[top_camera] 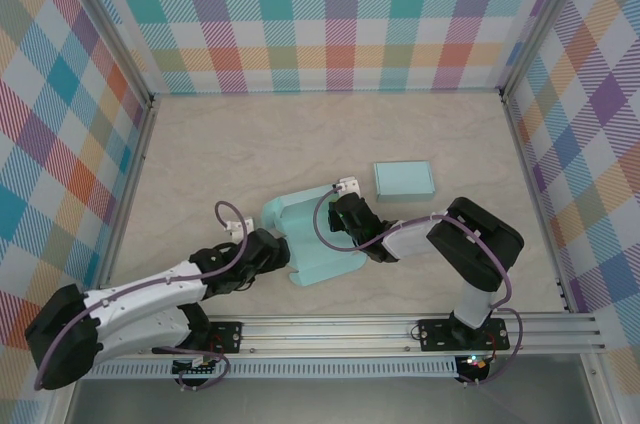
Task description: Fold the paper box
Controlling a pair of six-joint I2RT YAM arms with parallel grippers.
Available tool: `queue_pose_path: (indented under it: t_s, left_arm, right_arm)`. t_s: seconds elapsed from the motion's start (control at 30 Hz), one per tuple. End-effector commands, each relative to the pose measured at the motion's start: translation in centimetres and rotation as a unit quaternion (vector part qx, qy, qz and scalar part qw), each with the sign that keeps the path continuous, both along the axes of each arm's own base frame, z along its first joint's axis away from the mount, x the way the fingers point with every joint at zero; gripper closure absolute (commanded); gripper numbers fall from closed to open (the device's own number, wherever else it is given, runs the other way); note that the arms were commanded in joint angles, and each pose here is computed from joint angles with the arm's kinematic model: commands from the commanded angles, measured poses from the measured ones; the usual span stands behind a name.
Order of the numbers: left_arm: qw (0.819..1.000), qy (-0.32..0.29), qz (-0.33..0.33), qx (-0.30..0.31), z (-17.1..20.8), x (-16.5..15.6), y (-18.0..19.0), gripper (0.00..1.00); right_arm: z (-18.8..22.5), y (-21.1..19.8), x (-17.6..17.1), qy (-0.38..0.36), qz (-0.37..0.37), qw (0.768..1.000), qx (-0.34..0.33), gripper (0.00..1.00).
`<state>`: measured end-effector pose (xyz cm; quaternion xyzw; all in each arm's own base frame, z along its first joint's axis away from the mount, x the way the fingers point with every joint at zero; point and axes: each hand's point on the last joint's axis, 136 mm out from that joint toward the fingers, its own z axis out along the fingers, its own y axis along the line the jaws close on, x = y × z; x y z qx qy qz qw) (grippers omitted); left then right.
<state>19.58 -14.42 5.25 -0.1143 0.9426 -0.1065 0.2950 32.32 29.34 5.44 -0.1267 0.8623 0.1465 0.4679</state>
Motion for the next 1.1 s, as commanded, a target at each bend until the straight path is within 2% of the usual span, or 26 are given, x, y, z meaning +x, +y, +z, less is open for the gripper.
queue_pose_path:
  t_s: [0.0, 0.23, 0.53, 0.7, 0.83, 1.07]
  left_arm:
    - [1.0, 0.011, -0.011, 0.006, -0.2, 0.0, -0.8, 0.0]
    - [0.997, 0.055, 0.02, 0.054, -2.7, -1.4, 1.4, 0.0]
    - [0.989, 0.083, 0.036, 0.115, -4.6, -1.5, 2.5, 0.12]
    - [0.987, 0.092, 0.035, 0.124, -5.0, -1.4, 2.3, 0.14]
    - [0.993, 0.068, 0.026, 0.098, -3.3, -0.9, 1.6, 0.13]
    - [0.999, -0.02, 0.012, 0.049, 3.6, -0.2, 2.3, 0.15]
  right_arm:
    - [-0.9, 0.2, -0.3, 0.013, 0.002, 1.0, -0.005, 1.0]
    - [-0.9, 0.3, -0.3, 0.012, 0.001, 1.0, -0.004, 1.0]
    - [-0.8, 0.2, -0.3, 0.011, 0.0, 1.0, 0.0, 1.0]
    - [-0.9, 0.1, -0.4, 0.012, 0.0, 1.0, -0.002, 1.0]
    - [-1.0, 0.0, -0.4, 0.013, -0.001, 1.0, -0.003, 1.0]
    - [-1.1, -0.1, -0.4, 0.013, -0.003, 1.0, -0.007, 1.0]
